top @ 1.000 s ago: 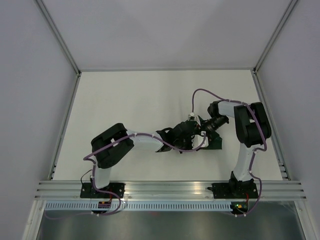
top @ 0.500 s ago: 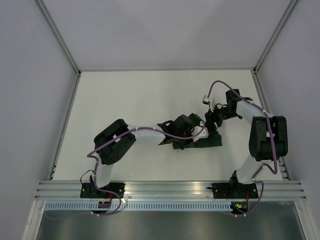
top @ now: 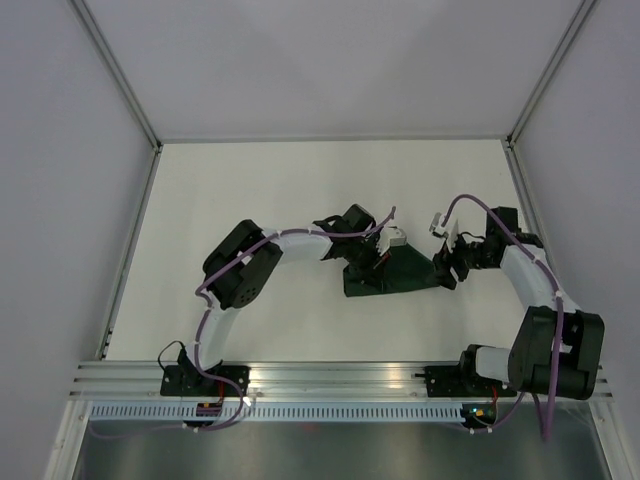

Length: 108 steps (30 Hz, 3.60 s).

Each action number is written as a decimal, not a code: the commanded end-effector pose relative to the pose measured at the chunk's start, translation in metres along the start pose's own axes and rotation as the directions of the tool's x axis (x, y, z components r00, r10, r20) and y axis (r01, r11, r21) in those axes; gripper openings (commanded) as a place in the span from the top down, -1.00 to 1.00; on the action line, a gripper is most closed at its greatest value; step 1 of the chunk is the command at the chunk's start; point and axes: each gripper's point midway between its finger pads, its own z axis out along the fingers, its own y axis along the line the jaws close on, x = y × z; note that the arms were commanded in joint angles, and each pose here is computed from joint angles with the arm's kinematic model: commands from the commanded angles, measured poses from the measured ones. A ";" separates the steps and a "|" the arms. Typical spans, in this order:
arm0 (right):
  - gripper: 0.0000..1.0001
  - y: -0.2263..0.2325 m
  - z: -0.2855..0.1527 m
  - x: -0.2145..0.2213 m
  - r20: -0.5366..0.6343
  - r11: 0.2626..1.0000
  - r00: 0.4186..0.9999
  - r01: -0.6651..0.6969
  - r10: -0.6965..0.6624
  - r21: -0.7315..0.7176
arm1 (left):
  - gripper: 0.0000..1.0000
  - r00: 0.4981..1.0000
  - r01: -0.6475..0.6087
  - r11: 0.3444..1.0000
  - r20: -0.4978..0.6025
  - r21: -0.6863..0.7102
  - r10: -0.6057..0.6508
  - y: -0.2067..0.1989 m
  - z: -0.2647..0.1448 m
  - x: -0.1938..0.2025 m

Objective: Fold the napkin, place the utensils inside, and roll it up
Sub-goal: Roll the napkin at the center of the board.

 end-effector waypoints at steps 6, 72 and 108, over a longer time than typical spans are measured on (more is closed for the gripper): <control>-0.41 0.029 0.027 0.000 -0.025 0.959 0.959 0.281 -0.281 0.020 | 0.95 0.903 0.392 0.912 -0.240 0.122 -0.357 -0.007 0.008 0.072; 0.81 0.090 0.100 0.042 -0.279 0.780 0.954 -0.091 -0.111 -0.620 | 0.03 0.823 -0.172 0.617 0.232 -0.768 0.519 -0.026 -0.109 -0.040; 0.69 0.078 0.109 0.054 -0.334 0.787 0.940 -0.153 -0.071 -0.598 | 0.95 0.843 -0.530 0.716 -0.194 -0.454 0.502 -0.037 0.023 0.051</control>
